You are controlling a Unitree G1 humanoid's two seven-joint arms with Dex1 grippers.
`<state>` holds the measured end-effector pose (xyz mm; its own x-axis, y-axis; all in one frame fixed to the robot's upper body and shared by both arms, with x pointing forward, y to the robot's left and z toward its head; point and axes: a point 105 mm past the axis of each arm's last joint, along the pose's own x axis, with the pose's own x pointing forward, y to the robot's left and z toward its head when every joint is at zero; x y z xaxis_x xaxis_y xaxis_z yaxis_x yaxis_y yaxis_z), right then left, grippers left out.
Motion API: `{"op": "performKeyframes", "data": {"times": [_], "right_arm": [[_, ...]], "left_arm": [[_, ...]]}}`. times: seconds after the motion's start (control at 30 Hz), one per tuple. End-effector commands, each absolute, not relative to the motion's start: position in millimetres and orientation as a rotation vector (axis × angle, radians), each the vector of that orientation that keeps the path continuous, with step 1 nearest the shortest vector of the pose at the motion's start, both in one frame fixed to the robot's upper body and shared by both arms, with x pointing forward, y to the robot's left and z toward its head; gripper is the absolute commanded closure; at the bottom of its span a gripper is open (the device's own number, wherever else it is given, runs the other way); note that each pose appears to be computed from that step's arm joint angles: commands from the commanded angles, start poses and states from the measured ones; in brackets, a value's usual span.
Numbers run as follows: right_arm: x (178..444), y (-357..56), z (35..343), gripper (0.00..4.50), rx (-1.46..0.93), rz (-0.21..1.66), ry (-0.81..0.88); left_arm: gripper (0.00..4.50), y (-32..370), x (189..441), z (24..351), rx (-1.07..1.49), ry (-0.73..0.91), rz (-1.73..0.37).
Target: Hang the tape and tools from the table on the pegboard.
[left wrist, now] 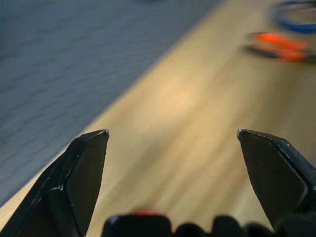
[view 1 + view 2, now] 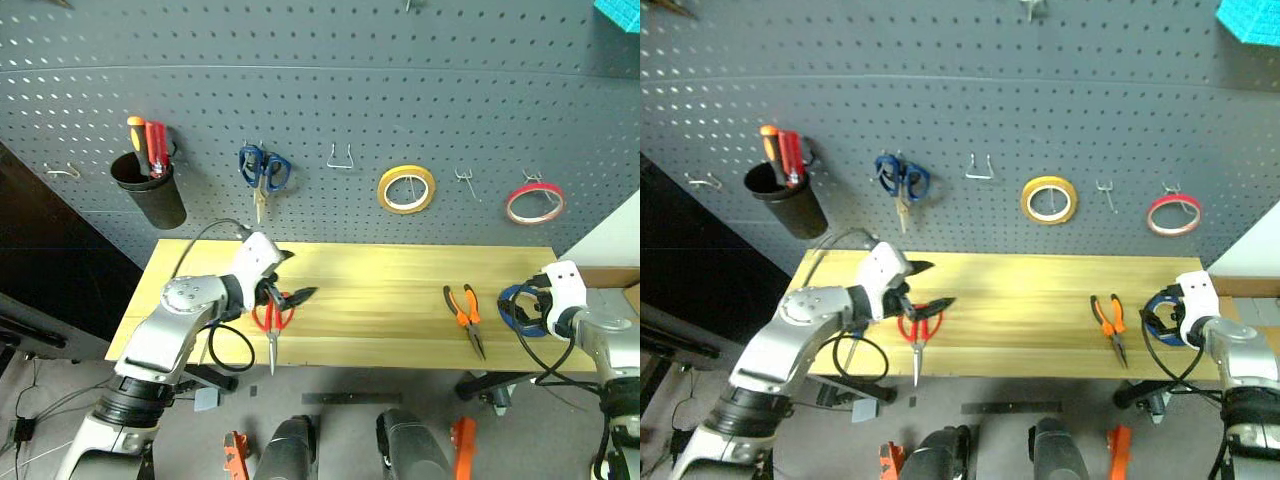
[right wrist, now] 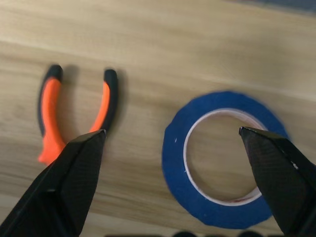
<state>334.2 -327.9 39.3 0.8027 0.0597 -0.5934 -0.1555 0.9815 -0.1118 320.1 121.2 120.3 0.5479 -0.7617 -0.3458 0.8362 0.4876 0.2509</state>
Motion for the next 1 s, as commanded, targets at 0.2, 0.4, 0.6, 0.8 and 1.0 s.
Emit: {"op": "performKeyframes", "data": {"times": [0.2,0.4,0.6,0.8,1.0], "right_arm": [[344,-344,25,0.0,-0.193,0.103,0.751],[341,-346,12,0.0,-0.195,0.126,0.843],[337,-347,7,0.59,-0.251,0.164,0.909],[328,-341,-10,2.67,-0.332,0.223,0.974],[325,-350,-12,4.11,-0.41,0.205,0.968]], "left_arm": [[0.02,73,312,139,0.462,0.118,-1.176],[0.02,66,304,136,0.477,0.119,-1.223],[0.0,73,303,133,0.497,0.132,-1.22],[0.0,66,297,137,0.46,0.117,-1.253],[0.0,60,290,145,0.421,0.087,-1.3]]}}
